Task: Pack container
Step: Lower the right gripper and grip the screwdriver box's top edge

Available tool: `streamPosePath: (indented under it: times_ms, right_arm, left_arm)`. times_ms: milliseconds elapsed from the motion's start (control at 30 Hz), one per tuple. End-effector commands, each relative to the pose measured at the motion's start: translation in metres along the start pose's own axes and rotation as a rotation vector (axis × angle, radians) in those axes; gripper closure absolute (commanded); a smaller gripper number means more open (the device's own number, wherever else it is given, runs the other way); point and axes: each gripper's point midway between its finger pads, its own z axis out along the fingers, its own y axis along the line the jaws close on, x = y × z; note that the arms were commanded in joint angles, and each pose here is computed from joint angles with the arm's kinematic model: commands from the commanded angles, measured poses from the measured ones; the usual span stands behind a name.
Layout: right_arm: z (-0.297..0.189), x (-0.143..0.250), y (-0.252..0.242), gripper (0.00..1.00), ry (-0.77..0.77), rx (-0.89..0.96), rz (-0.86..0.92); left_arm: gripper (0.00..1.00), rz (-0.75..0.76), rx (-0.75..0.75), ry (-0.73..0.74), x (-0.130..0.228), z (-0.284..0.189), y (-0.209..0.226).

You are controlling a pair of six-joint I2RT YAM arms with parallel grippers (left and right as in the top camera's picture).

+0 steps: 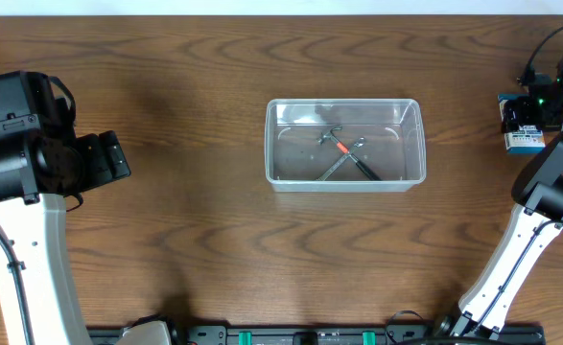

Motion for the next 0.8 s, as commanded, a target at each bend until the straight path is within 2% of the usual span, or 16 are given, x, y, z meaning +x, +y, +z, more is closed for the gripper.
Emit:
streamPosePath:
  times_ms: [0,133,233,300,333,400,767]
  right_arm:
    - [0.004,-0.002,0.009,0.17,0.004,-0.015,-0.025]
    - [-0.006,-0.012,0.015,0.21,-0.022,-0.004,-0.045]
    - [-0.016,-0.019,0.019,0.29,-0.046,0.007,-0.057]
    - [-0.022,-0.023,0.021,0.39,-0.059,0.013,-0.063]
    - [-0.026,-0.024,0.022,0.39,-0.065,0.015,-0.065]
    - [-0.033,-0.026,0.023,0.33,-0.077,0.021,-0.070]
    - [-0.102,-0.043,0.038,0.33,-0.201,0.072,-0.108]
  left_arm:
    - [0.02,-0.001,-0.002,-0.010,-0.002,-0.003,0.002]
    - [0.02,-0.001,-0.002,-0.010,-0.002,-0.003,0.002]
    - [0.02,-0.001,-0.002,-0.010,-0.002,-0.003,0.002]
    - [0.02,0.000,-0.002,-0.010,-0.002,-0.003,0.002]
    - [0.02,0.000,-0.002,-0.010,-0.002,-0.003,0.002]
    - [0.02,0.000,-0.002,-0.010,-0.002,-0.003,0.002]
    - [0.02,-0.001,-0.002,-0.010,-0.002,-0.003,0.002]
